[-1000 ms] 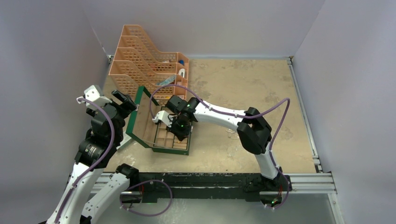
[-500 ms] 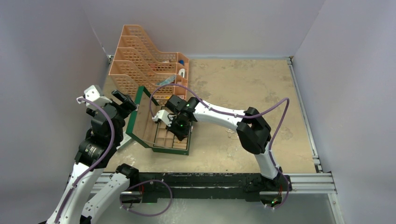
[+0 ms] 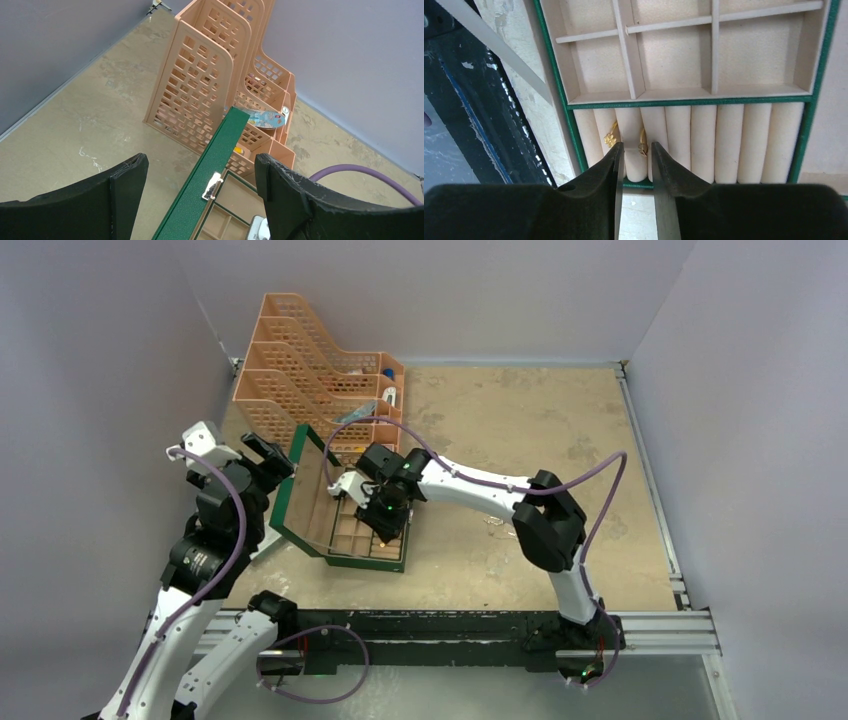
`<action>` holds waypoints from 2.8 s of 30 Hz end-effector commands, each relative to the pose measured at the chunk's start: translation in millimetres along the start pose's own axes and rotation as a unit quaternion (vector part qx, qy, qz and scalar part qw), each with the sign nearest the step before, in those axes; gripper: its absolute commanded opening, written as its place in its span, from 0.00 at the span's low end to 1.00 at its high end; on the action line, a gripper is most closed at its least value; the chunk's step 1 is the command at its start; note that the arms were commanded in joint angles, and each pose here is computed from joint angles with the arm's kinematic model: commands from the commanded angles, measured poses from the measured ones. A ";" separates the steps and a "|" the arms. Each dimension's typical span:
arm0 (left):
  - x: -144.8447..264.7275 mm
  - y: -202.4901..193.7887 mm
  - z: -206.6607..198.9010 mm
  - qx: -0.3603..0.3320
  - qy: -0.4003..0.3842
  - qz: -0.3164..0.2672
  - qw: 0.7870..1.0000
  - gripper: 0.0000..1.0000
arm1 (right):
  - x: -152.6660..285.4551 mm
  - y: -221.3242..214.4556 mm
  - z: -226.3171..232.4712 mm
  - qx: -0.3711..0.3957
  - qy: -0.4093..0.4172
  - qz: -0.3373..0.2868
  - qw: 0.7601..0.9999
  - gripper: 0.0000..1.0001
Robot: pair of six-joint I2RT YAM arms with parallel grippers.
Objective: Organize the mixed jewelry
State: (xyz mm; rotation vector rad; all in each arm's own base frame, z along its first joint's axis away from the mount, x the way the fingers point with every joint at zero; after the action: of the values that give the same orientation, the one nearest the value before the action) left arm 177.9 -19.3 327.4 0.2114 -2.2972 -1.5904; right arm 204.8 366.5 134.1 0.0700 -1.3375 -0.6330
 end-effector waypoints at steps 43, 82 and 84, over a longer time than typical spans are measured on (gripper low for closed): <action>5.2 -49.7 -122.5 -0.086 -0.455 0.242 0.853 0.81 | 112.4 -99.1 -66.1 -0.528 -0.310 -0.366 0.701 0.56; -18.3 -87.5 -124.8 -0.084 -0.431 0.284 0.852 0.72 | 58.1 -145.8 -141.3 -0.530 -0.379 -0.222 0.726 0.24; -18.4 -87.6 -124.7 -0.084 -0.431 0.284 0.852 0.72 | 54.4 -147.1 -141.9 -0.530 -0.376 -0.217 0.728 0.21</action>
State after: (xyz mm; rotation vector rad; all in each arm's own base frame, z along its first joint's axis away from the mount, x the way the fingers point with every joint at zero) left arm 228.5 -154.2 273.8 -1.3969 -2.3187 -1.6763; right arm 273.6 169.9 81.2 -0.9862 -1.5214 -1.8902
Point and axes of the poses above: each gripper's point midway between its finger pads, its own x axis back along the fingers, its own z axis along the line the jaws close on, y = z × x, the point moved 7 cm from there along x, back along the fingers, and after that the axes turned 5 degrees about -x, right-handed, at the moved point
